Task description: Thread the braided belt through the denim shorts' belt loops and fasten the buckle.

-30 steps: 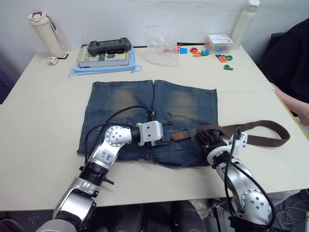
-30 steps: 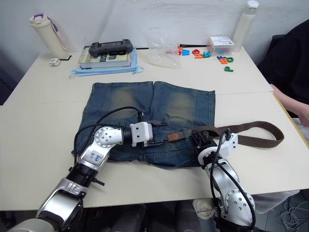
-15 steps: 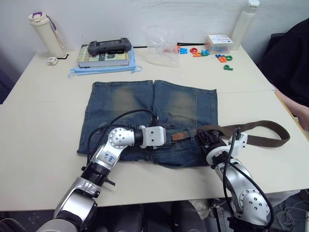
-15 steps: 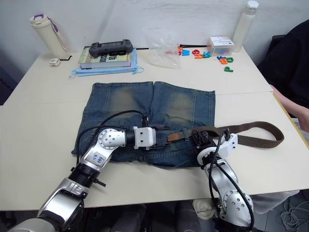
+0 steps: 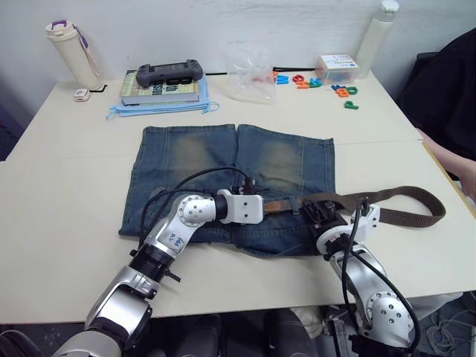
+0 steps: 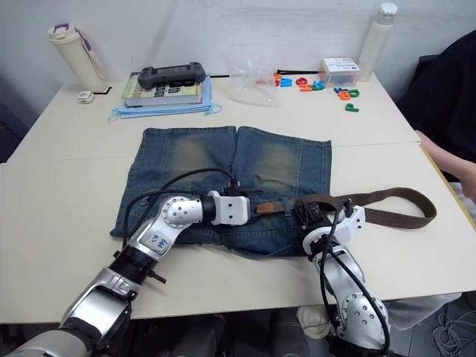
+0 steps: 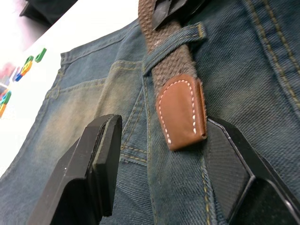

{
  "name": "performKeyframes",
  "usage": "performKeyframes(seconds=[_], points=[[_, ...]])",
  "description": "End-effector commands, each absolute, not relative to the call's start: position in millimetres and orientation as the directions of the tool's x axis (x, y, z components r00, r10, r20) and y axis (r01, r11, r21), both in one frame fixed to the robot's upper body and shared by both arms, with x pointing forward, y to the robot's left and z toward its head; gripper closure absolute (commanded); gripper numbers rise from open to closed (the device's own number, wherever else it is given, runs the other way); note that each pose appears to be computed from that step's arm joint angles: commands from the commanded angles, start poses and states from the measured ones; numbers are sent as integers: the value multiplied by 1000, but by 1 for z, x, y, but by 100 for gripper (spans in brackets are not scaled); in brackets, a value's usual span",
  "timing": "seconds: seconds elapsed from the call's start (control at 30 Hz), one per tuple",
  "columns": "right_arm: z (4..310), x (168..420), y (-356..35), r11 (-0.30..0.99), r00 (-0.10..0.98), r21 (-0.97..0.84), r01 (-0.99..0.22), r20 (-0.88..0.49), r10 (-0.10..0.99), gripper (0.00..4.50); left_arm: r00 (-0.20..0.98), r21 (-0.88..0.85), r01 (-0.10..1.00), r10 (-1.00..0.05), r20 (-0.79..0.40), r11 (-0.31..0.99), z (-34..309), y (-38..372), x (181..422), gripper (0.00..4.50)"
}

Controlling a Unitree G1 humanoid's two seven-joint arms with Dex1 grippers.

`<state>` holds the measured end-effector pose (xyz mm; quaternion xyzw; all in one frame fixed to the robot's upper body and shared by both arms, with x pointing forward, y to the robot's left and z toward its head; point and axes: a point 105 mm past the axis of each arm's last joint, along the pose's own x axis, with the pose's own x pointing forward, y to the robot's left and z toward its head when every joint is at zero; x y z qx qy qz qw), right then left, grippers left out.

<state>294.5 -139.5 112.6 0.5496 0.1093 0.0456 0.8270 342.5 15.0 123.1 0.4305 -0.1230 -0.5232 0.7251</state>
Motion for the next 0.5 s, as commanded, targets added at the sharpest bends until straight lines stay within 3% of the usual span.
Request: performKeyframes(seconds=[0.03,0.13,0.3,0.5], points=[[102,291,-125,383,956,922,62,-165,242,450,455,758,645,-846,-279,97,120,22,346,164],[102,291,-124,386,955,921,60,-165,245,450,443,765,638,-855,-269,90,121,21,344,240],[101,290,-124,397,954,916,59,-169,248,450,424,778,623,-869,-255,76,124,18,340,447],[98,289,-123,425,948,903,64,-188,255,450,437,796,601,-866,-242,80,125,23,339,447]])
